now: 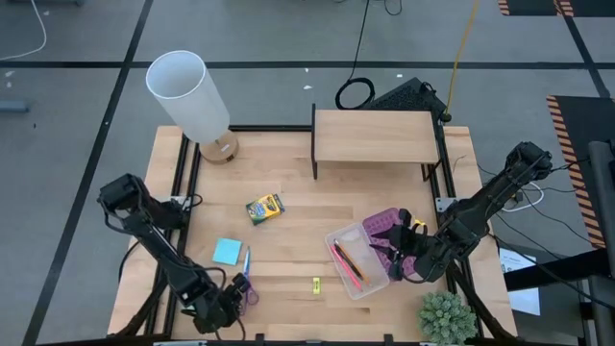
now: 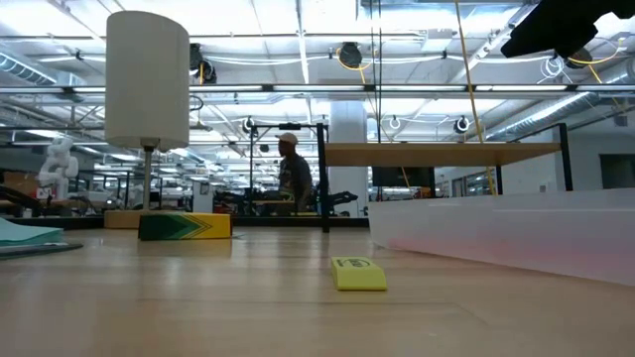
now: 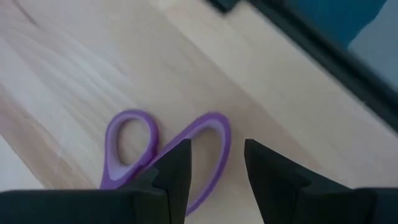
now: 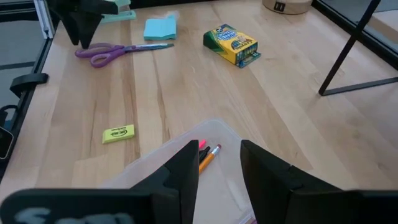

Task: Pack school essentials
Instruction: Put the purple scissors into the purple supply box

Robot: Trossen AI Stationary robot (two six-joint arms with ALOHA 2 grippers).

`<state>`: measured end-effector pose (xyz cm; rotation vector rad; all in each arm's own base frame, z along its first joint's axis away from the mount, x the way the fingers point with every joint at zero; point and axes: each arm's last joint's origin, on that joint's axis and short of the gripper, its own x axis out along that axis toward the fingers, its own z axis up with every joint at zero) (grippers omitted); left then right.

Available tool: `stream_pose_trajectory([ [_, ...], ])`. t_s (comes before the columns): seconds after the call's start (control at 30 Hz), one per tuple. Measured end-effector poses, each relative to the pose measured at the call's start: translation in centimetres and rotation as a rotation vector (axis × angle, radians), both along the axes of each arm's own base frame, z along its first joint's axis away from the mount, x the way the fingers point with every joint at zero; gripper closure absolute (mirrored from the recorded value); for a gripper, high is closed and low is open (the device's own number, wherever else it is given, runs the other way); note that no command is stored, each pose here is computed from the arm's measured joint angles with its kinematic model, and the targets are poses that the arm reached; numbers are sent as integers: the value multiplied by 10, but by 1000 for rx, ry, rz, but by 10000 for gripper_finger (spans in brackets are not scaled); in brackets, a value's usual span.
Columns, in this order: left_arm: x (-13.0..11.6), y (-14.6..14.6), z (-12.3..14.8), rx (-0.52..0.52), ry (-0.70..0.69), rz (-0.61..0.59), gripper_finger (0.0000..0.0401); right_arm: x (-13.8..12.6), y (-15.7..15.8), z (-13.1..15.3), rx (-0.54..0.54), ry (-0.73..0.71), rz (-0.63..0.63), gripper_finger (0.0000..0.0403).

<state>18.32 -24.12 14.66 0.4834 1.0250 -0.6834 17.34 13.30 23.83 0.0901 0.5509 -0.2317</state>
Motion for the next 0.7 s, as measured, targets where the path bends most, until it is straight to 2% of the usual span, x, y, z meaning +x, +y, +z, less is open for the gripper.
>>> stream_pose_trajectory([
  [0.17, -1, 2, -11, 67, 38, -25, 249, 0, 0, 0, -1, 0, 0, 289],
  [0.33, -1, 1, -14, 91, 37, -55, 254, 0, 0, 0, -1, 0, 0, 289],
  [0.7, 7, 3, -14, 72, 17, -97, 379, 0, 0, 0, -16, 4, 10, 289],
])
